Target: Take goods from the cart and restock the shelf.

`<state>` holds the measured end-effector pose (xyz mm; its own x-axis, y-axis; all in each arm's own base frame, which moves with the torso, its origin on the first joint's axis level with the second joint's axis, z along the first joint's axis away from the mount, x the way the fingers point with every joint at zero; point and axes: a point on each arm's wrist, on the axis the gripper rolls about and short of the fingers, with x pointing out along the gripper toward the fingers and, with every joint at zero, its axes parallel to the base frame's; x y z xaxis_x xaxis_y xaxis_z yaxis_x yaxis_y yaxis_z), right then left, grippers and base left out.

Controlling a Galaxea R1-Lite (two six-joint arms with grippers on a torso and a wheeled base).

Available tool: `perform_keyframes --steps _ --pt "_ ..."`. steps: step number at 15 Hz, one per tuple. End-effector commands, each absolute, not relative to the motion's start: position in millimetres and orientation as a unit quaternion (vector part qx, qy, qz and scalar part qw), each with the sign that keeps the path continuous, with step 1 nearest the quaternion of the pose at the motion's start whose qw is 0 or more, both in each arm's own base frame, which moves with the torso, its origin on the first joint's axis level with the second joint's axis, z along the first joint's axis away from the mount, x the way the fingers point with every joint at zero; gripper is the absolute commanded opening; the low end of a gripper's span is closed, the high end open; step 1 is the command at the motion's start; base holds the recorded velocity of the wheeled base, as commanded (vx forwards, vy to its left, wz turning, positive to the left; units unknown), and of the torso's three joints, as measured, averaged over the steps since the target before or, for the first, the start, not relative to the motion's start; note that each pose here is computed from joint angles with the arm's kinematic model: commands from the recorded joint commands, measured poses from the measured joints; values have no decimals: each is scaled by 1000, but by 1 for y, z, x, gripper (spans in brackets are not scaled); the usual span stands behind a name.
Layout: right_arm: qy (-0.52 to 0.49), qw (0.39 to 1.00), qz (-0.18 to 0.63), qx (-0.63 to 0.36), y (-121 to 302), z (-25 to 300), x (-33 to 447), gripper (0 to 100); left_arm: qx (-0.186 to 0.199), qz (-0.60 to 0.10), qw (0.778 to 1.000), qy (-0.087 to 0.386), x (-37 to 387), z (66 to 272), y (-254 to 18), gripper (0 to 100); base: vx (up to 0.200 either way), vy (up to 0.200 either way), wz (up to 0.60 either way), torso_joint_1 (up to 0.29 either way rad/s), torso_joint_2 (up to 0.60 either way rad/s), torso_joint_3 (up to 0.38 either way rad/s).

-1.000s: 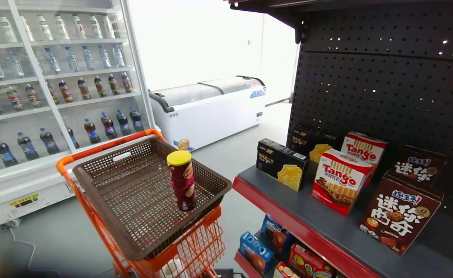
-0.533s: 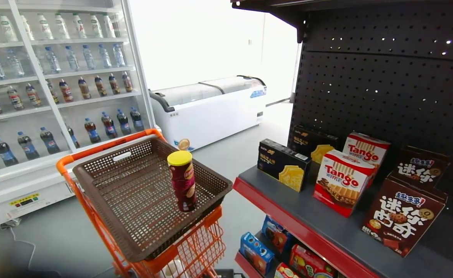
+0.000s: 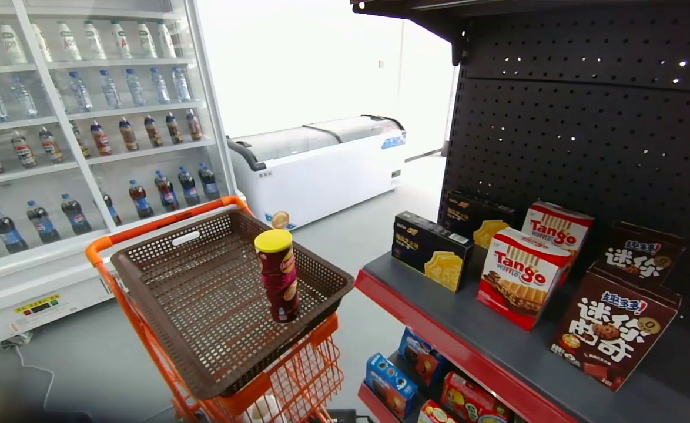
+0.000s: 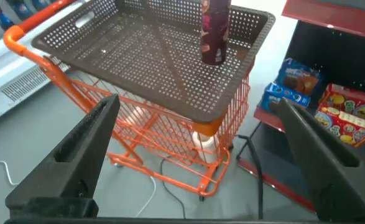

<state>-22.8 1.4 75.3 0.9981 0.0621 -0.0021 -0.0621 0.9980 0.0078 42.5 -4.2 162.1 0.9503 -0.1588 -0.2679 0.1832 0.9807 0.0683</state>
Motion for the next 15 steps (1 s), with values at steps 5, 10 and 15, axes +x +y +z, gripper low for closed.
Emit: perform_keyframes --steps 5,10,15 --pt "0 999 31 4 1 76 -23 100 55 -127 958 249 190 179 -24 100 0 0 0 0 0 0" --pt "1 999 31 4 1 75 -23 100 64 -158 956 240 260 145 -48 100 0 0 0 0 0 0" --pt "0 999 31 4 1 76 -23 100 66 -165 960 218 324 111 -65 100 0 0 0 0 0 0"
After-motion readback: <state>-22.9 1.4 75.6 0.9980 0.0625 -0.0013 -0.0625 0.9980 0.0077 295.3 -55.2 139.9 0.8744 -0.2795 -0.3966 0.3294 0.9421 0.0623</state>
